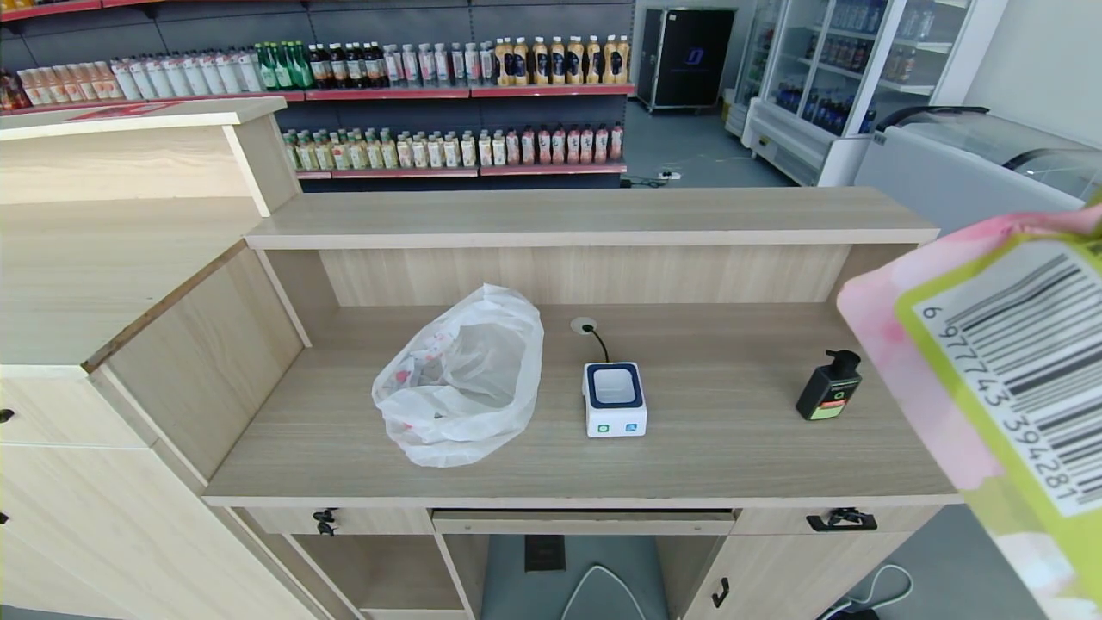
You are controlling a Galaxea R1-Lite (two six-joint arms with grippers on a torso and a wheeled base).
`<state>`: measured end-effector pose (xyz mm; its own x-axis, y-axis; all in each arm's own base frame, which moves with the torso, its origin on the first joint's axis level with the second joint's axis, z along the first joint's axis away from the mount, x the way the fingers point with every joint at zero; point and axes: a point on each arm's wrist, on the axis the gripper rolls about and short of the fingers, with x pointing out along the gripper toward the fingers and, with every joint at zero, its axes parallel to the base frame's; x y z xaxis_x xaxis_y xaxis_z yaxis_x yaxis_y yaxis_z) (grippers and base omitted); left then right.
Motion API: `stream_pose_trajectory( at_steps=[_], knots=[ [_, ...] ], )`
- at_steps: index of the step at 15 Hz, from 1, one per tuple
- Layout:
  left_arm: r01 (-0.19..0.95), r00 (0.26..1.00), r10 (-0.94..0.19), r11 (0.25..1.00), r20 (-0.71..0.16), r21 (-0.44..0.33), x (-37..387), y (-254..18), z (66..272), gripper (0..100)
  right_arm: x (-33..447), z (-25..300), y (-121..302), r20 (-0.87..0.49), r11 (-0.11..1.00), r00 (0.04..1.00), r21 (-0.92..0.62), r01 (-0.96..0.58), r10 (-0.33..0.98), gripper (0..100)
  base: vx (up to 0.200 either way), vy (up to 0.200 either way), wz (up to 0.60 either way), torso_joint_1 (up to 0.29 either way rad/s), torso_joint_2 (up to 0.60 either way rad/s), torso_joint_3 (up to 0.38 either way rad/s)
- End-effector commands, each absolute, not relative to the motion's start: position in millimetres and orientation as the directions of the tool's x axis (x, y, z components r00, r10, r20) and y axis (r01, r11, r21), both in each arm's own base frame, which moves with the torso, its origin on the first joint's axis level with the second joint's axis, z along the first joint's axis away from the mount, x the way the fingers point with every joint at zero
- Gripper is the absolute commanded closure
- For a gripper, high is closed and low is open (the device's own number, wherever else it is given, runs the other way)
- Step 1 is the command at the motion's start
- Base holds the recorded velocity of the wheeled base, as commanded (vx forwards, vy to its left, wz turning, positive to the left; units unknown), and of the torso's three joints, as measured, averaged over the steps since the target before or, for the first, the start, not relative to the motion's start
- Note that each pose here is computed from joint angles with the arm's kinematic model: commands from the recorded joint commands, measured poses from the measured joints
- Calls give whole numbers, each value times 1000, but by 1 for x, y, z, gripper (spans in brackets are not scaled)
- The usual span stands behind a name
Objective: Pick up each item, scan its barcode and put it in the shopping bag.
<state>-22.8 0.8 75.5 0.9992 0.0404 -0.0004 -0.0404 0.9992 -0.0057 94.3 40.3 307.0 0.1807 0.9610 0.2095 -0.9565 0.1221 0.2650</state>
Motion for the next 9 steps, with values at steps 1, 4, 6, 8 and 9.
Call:
stream_pose_trajectory(
  at_steps=[1,4,6,8,9],
  knots=[
    [-41,999,41,999,0,-6,-23,1,75,0,96,306,41,206,115,175,274,-955,963,100,0,0,0,0,0,0],
    [-41,999,41,999,0,-6,-23,1,75,0,88,305,45,202,64,125,282,-957,971,100,0,0,0,0,0,0],
    [-41,999,41,999,0,-6,-23,1,75,0,88,303,45,201,69,131,286,-956,971,100,0,0,0,0,0,0],
    [-41,999,41,999,0,-6,-23,1,75,0,89,302,45,201,71,132,287,-955,971,100,0,0,0,0,0,0],
    [-41,999,41,999,0,-6,-23,1,75,0,90,303,46,200,71,133,289,-955,971,100,0,0,0,0,0,0]
  ],
)
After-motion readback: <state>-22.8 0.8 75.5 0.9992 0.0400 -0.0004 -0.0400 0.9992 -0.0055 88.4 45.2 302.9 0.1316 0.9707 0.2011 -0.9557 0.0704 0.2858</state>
